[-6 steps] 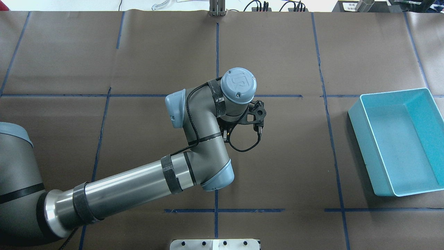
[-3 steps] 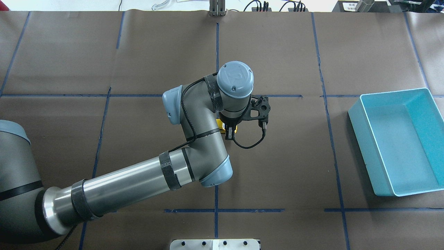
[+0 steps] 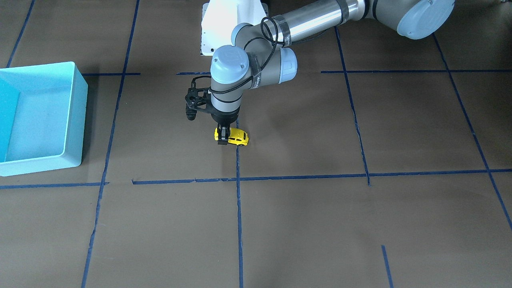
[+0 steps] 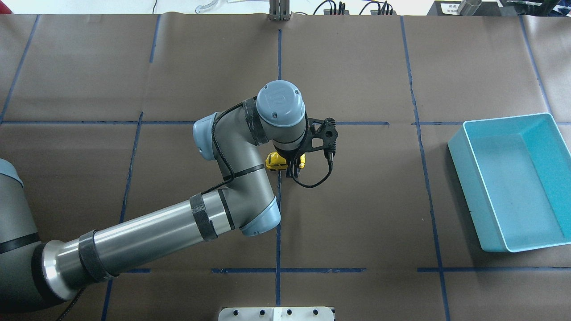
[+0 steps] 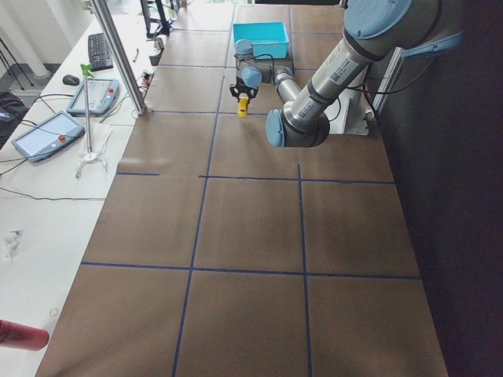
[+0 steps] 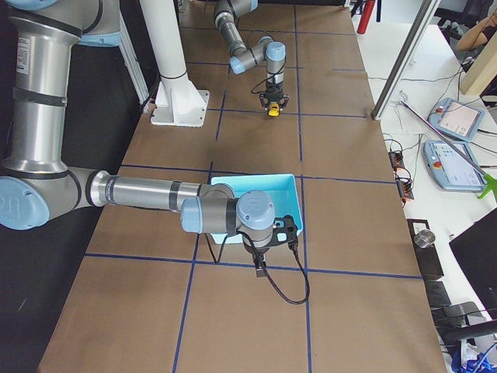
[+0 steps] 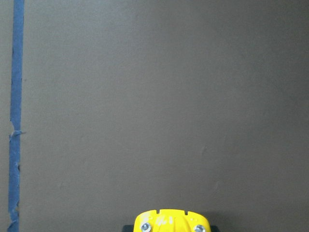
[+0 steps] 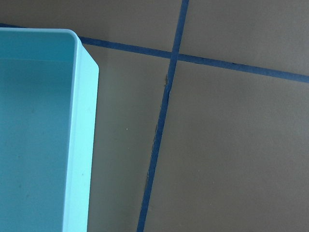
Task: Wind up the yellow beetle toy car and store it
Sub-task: 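Press the car down and drag it back toward the robot with the left gripper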
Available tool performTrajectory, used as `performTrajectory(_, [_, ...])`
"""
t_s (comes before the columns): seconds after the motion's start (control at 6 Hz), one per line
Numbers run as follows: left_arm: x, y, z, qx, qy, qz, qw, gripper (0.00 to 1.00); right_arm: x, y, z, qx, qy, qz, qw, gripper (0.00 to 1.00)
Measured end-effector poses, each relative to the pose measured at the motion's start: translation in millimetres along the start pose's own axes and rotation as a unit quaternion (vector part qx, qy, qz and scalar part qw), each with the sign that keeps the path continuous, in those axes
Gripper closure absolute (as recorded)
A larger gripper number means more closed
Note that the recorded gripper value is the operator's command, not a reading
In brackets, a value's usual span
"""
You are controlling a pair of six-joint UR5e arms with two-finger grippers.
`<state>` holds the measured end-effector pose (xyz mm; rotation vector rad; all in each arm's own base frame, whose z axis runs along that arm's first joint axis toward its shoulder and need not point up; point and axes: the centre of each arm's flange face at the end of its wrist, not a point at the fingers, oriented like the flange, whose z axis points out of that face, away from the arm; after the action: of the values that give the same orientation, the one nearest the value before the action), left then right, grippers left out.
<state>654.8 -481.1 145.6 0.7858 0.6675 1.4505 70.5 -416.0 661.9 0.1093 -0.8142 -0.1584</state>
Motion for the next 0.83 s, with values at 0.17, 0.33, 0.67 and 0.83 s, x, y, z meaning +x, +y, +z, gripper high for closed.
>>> performTrajectory(0.17, [-4,6,1,-0.002,-0.001,-0.003,1.0,1.0,-3,-2,4,-0.009,0.001,0.0,1.0,0.0])
performTrajectory(0.33, [-5,12,3,-0.004,-0.001,-0.004,1.0,1.0,-4,-3,7,-0.013,0.002,-0.001,0.9999,0.0])
performTrajectory(0.67, [-5,23,9,-0.01,0.002,-0.009,0.9999,1.0,-2,0,10,-0.022,0.01,0.002,0.9997,0.0])
performTrajectory(0.83, [-7,27,10,-0.011,0.001,-0.01,0.9999,1.0,2,1,11,-0.029,0.023,0.007,0.9993,0.0])
